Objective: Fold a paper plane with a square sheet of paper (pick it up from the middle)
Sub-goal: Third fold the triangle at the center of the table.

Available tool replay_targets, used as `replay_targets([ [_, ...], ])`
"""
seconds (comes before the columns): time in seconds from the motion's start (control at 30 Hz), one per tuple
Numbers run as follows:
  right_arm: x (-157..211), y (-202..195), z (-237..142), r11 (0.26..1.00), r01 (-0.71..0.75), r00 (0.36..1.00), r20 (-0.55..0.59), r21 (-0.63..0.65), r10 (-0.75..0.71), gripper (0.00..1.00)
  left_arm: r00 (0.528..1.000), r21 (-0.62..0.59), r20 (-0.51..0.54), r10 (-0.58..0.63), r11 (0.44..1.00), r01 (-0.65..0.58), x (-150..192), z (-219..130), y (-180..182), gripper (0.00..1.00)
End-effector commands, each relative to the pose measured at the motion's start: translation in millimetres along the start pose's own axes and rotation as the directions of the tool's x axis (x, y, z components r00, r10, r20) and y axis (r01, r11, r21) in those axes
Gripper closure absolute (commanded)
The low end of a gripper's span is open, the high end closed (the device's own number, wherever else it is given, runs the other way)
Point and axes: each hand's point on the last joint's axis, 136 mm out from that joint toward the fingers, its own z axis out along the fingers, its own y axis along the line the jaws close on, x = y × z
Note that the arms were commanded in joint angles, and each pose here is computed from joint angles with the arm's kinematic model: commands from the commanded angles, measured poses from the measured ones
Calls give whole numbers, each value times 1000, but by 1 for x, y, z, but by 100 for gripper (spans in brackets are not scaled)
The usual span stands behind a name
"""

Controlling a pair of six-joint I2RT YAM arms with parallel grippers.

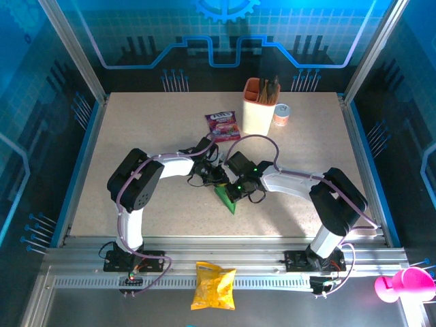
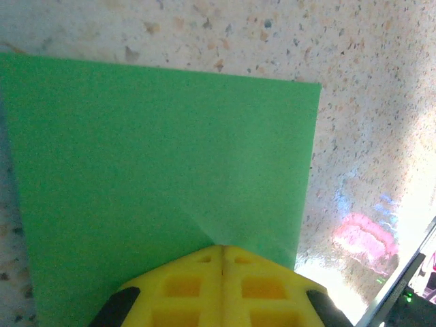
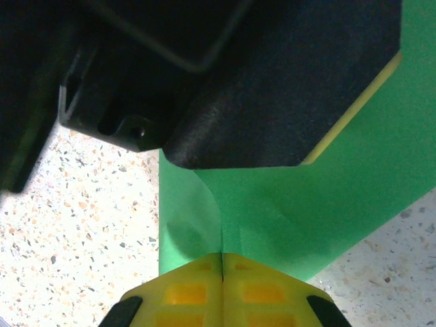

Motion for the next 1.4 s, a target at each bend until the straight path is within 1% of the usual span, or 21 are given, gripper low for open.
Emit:
replay_targets([
  [0.0,15,-13,13,999,-17,997,-71,37,20,100,999,-63,-34,-18,998,16,11,12,21,100],
  [0.2,22,-15,11,998,-41,997,-65,39,44,100,999,-61,-29,-20,998,19,11,10,20,100],
  [0.57,23,-16,5,995,-99,995,-15,33,99,100,999,-61,-31,-24,998,22,12,11,21,100],
  [0.93,15,-17,4,993,-119,993,12,22,119,100,999,-58,-35,-25,998,23,13,12,22,100],
  [1.13,5,-20,-4,993,-118,992,41,29,117,100,999,-60,-36,-25,998,23,14,13,23,100],
  [1.37,6,-23,0,992,-122,992,27,24,121,100,999,-62,-36,-28,998,25,15,13,24,100],
])
